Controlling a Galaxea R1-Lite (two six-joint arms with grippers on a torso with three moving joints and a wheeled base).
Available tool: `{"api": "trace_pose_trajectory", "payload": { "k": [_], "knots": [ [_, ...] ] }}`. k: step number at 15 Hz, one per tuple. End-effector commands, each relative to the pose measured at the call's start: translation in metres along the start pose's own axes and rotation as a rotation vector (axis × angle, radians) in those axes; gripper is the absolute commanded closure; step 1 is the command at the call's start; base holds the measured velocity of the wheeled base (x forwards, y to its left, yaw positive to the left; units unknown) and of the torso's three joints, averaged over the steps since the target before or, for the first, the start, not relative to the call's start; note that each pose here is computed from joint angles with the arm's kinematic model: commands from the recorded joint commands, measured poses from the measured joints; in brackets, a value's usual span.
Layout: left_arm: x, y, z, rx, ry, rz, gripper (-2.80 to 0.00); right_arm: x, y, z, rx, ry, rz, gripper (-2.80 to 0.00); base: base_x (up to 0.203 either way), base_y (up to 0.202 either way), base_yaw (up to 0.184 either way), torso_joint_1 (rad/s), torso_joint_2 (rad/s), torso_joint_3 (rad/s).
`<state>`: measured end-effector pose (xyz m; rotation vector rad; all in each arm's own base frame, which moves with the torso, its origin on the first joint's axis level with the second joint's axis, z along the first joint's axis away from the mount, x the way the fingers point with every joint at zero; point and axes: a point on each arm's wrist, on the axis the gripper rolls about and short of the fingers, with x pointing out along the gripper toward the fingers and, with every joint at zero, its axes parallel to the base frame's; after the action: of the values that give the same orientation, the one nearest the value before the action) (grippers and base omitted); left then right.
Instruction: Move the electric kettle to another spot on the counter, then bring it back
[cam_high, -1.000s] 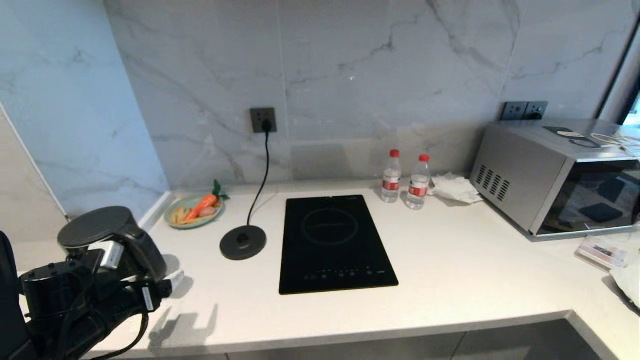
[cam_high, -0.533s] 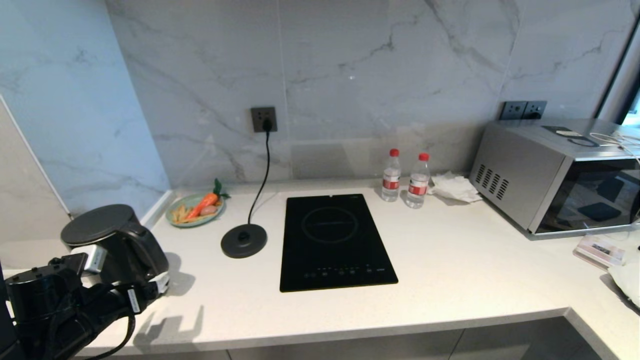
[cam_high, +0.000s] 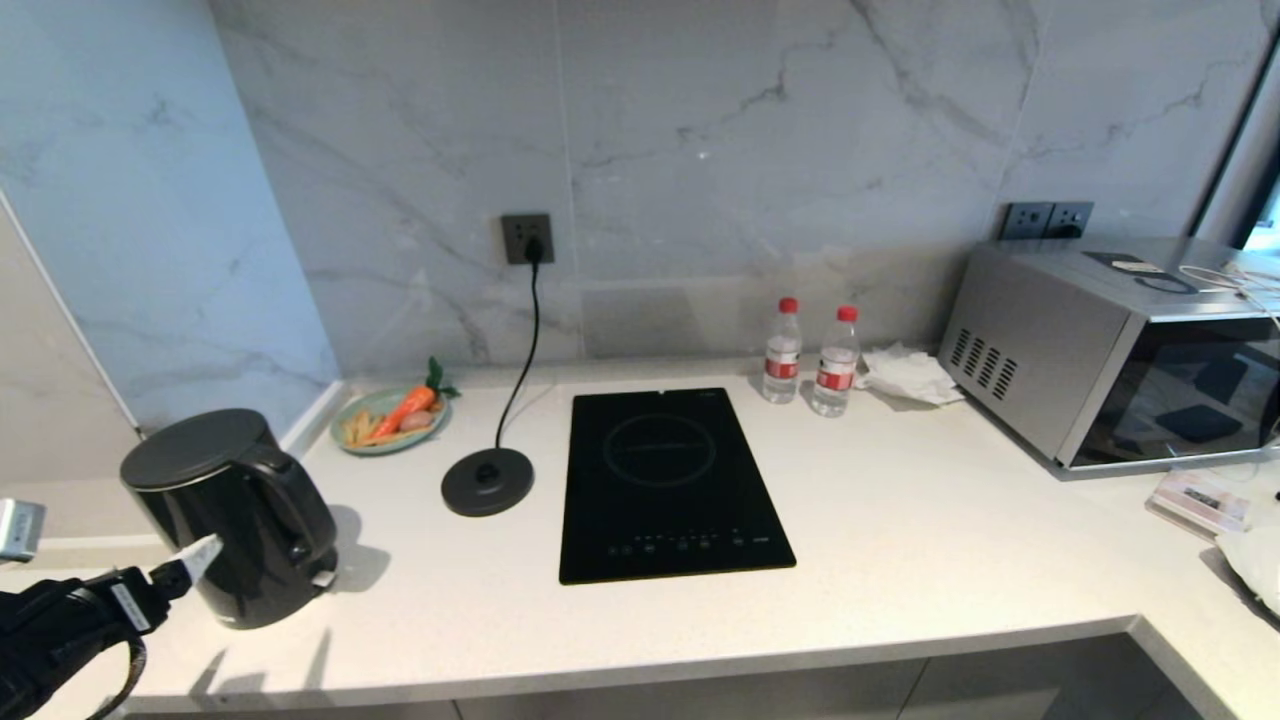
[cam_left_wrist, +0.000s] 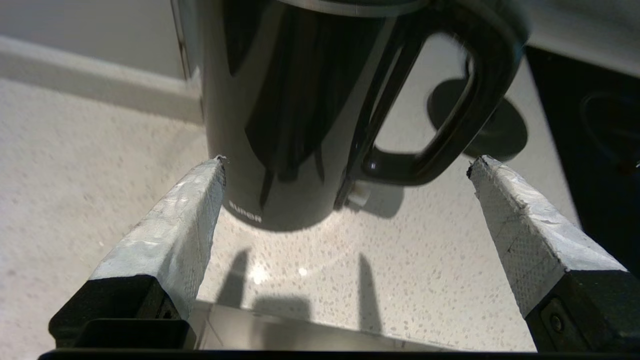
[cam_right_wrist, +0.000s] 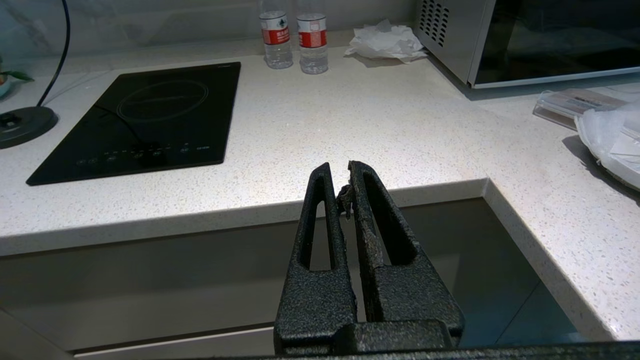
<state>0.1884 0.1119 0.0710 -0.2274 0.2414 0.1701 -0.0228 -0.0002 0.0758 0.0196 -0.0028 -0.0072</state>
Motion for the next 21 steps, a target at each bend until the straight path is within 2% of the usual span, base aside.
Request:
{"api": "trace_pose_trajectory", "payload": {
  "k": [1, 3, 4, 6, 7, 8, 9, 10, 12, 15, 18, 21],
  "knots": [
    [-0.028, 0.005, 0.028, 0.029, -0.151, -0.001, -2.80, 0.000, 0.000, 0.000, 0.000, 0.000, 0.000, 0.00, 0.000, 0.000, 0.000, 0.000, 0.00, 0.000],
    [-0.050, 0.013, 0.049, 0.000, -0.264, 0.016, -2.80, 0.000, 0.000, 0.000, 0.000, 0.000, 0.000, 0.00, 0.000, 0.000, 0.000, 0.000, 0.00, 0.000],
    [-0.060, 0.014, 0.062, 0.014, -0.329, 0.015, -2.80, 0.000, 0.000, 0.000, 0.000, 0.000, 0.000, 0.00, 0.000, 0.000, 0.000, 0.000, 0.00, 0.000],
    [-0.085, 0.003, 0.092, 0.060, -0.445, -0.027, -2.80, 0.000, 0.000, 0.000, 0.000, 0.000, 0.000, 0.00, 0.000, 0.000, 0.000, 0.000, 0.00, 0.000],
    [-0.097, -0.005, 0.105, 0.051, -0.467, -0.050, -2.80, 0.000, 0.000, 0.000, 0.000, 0.000, 0.000, 0.00, 0.000, 0.000, 0.000, 0.000, 0.00, 0.000],
    [-0.108, -0.014, 0.118, 0.003, -0.449, -0.074, -2.80, 0.000, 0.000, 0.000, 0.000, 0.000, 0.001, 0.00, 0.000, 0.000, 0.000, 0.000, 0.00, 0.000],
    [-0.117, -0.021, 0.127, -0.067, -0.392, -0.093, -2.80, 0.000, 0.000, 0.000, 0.000, 0.000, 0.000, 0.00, 0.000, 0.000, 0.000, 0.000, 0.00, 0.000],
    [-0.129, -0.031, 0.138, -0.107, -0.359, -0.119, -2.80, 0.000, 0.000, 0.000, 0.000, 0.000, 0.001, 0.00, 0.000, 0.000, 0.000, 0.000, 0.00, 0.000],
    [-0.142, -0.048, 0.149, -0.136, -0.319, -0.219, -2.80, 0.000, 0.000, 0.000, 0.000, 0.000, 0.000, 0.00, 0.000, 0.000, 0.000, 0.000, 0.00, 0.000],
    [-0.147, -0.069, 0.145, -0.126, -0.307, -0.344, -2.80, 0.000, 0.000, 0.000, 0.000, 0.000, 0.001, 0.00, 0.000, 0.000, 0.000, 0.000, 0.00, 0.000],
    [-0.145, -0.080, 0.141, -0.113, -0.287, -0.414, -2.80, 0.000, 0.000, 0.000, 0.000, 0.000, 0.000, 0.00, 0.000, 0.000, 0.000, 0.000, 0.00, 0.000],
    [-0.139, -0.102, 0.125, -0.033, -0.230, -0.405, -2.80, 0.000, 0.000, 0.000, 0.000, 0.000, -0.002, 0.00, 0.000, 0.000, 0.000, 0.000, 0.00, 0.000]
  ]
}}
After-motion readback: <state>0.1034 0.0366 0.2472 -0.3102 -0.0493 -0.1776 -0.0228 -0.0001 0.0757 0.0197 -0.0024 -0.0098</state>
